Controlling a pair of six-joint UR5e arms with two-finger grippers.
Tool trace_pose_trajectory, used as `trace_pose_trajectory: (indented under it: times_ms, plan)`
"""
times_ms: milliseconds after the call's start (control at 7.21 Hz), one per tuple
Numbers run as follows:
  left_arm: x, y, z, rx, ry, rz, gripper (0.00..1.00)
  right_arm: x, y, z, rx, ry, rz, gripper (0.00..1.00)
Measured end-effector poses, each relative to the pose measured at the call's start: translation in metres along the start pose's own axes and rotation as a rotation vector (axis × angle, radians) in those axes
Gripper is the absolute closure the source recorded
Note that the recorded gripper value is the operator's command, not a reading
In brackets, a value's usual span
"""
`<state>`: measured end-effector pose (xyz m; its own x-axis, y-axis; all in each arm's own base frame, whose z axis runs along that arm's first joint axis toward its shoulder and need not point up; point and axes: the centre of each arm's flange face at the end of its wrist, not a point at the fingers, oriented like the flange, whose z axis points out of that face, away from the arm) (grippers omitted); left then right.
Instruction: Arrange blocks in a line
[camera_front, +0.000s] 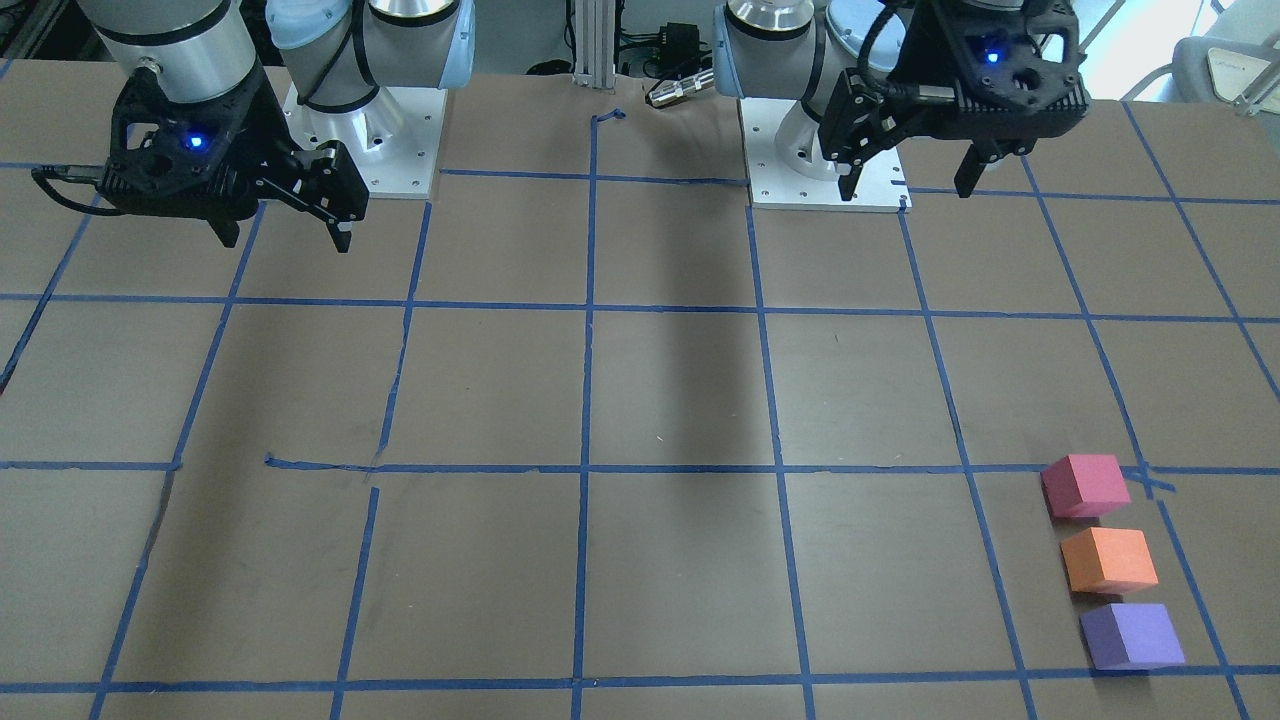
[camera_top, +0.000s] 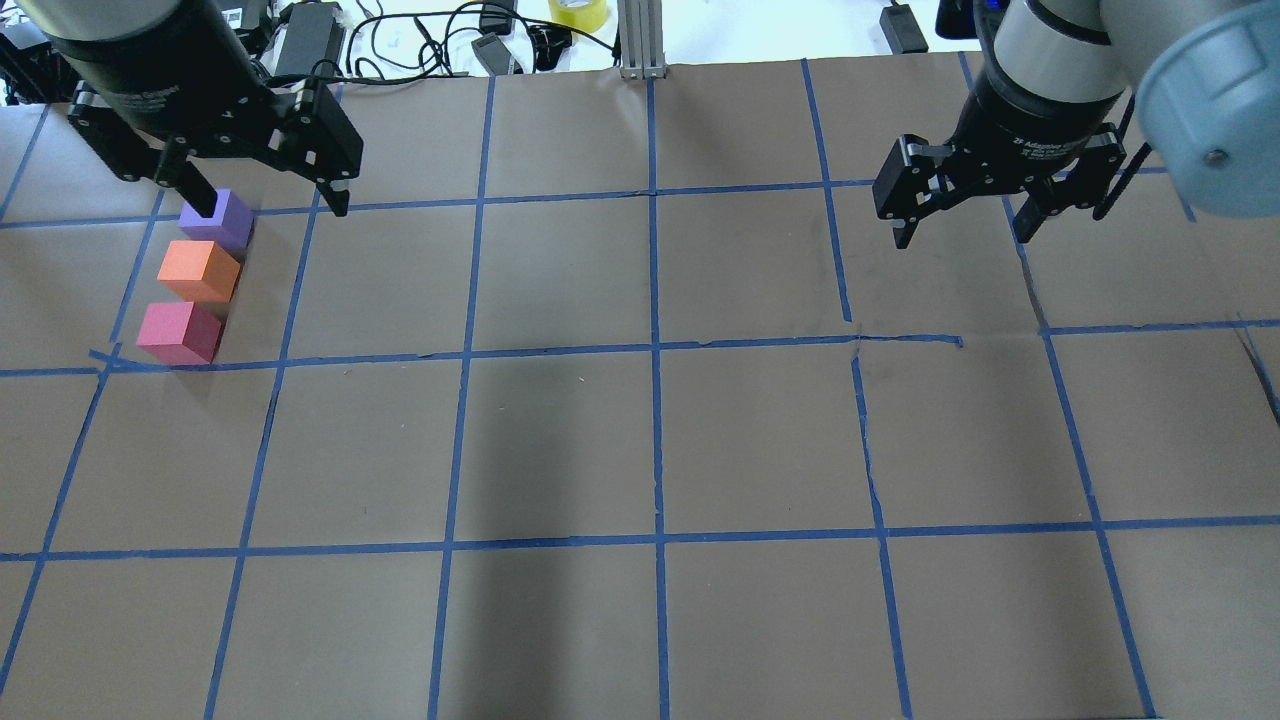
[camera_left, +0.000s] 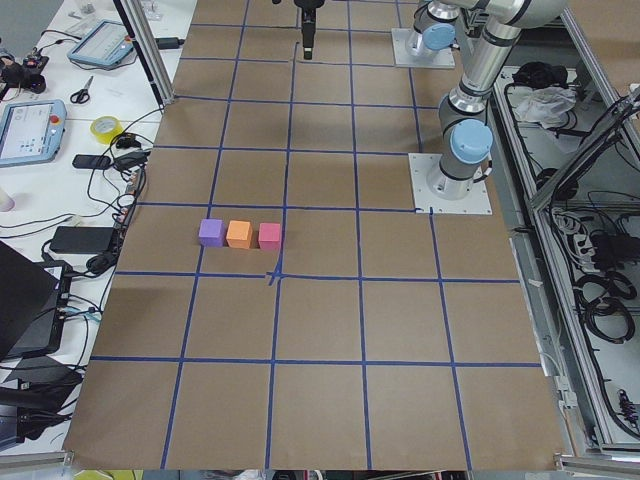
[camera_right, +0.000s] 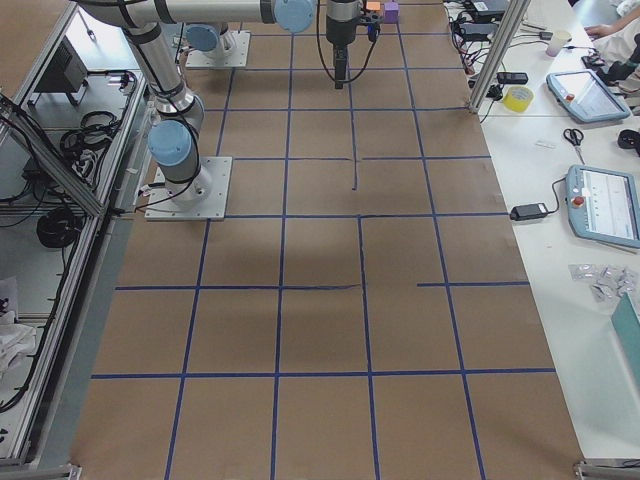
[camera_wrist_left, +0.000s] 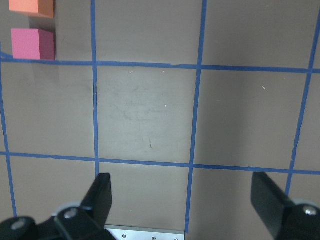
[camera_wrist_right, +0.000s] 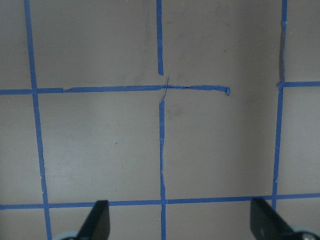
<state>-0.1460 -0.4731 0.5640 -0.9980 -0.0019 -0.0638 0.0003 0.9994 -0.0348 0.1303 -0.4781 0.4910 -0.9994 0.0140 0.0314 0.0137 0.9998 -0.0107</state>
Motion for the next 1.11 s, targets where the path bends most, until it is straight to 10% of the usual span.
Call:
trace_pose_trajectory:
  times_ms: [1110]
  plan:
    - [0.016, -0.008, 0.005, 0.064, 0.033, 0.015, 0.0, -0.001, 0.0, -0.005, 0.017, -0.016, 0.001, 0.0]
